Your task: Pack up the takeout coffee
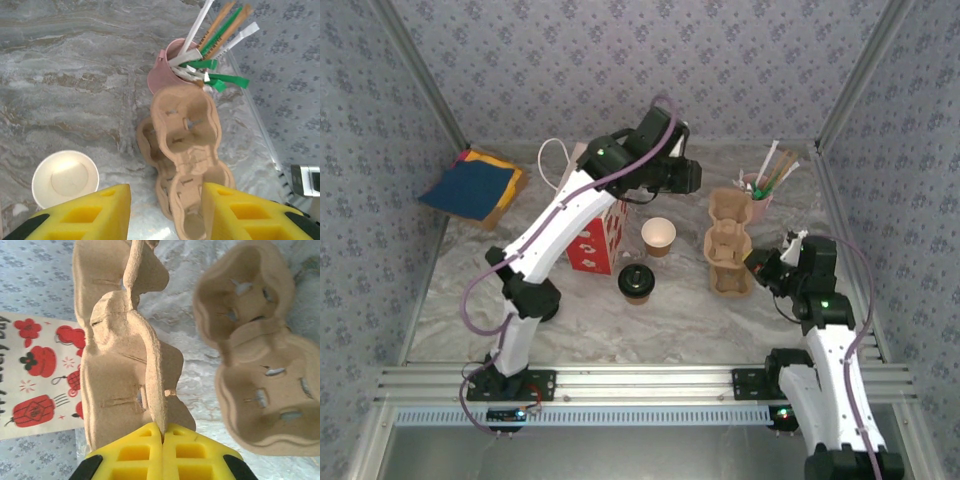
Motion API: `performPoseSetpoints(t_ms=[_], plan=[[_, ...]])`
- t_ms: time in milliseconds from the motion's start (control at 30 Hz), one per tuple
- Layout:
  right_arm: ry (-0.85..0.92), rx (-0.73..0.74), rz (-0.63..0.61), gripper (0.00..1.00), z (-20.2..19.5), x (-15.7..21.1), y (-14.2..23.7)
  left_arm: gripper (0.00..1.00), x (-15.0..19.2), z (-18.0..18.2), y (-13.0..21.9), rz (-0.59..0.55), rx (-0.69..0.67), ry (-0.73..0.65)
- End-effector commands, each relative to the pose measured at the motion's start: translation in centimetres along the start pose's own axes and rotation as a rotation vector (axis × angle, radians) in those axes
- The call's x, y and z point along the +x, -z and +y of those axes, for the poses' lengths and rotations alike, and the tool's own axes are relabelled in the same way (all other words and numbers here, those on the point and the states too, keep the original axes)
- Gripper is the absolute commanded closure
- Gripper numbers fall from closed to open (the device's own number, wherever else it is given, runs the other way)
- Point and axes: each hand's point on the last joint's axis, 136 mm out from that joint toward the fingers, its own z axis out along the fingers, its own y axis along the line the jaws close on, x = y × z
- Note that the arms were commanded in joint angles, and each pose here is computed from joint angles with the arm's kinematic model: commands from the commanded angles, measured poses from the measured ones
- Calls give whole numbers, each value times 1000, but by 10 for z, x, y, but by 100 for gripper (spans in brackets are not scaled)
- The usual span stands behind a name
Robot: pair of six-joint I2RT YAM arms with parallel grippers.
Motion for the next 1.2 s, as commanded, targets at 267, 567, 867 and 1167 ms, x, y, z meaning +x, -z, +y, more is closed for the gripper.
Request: performPoseSetpoints(t_ms=[267,567,867,1167], plan=[[141,-52,-150,100,83,-36,22,55,46,-7,23,149,165,159],[165,-86,-138,100,102,-34,21,54,61,-17,4,178,215,214],[175,-109,-134,100,111,-28,26,56,64,-23,-17,194,219,221],[181,-119,-146,100,114,-28,31,60,69,-27,-35,218,219,234]])
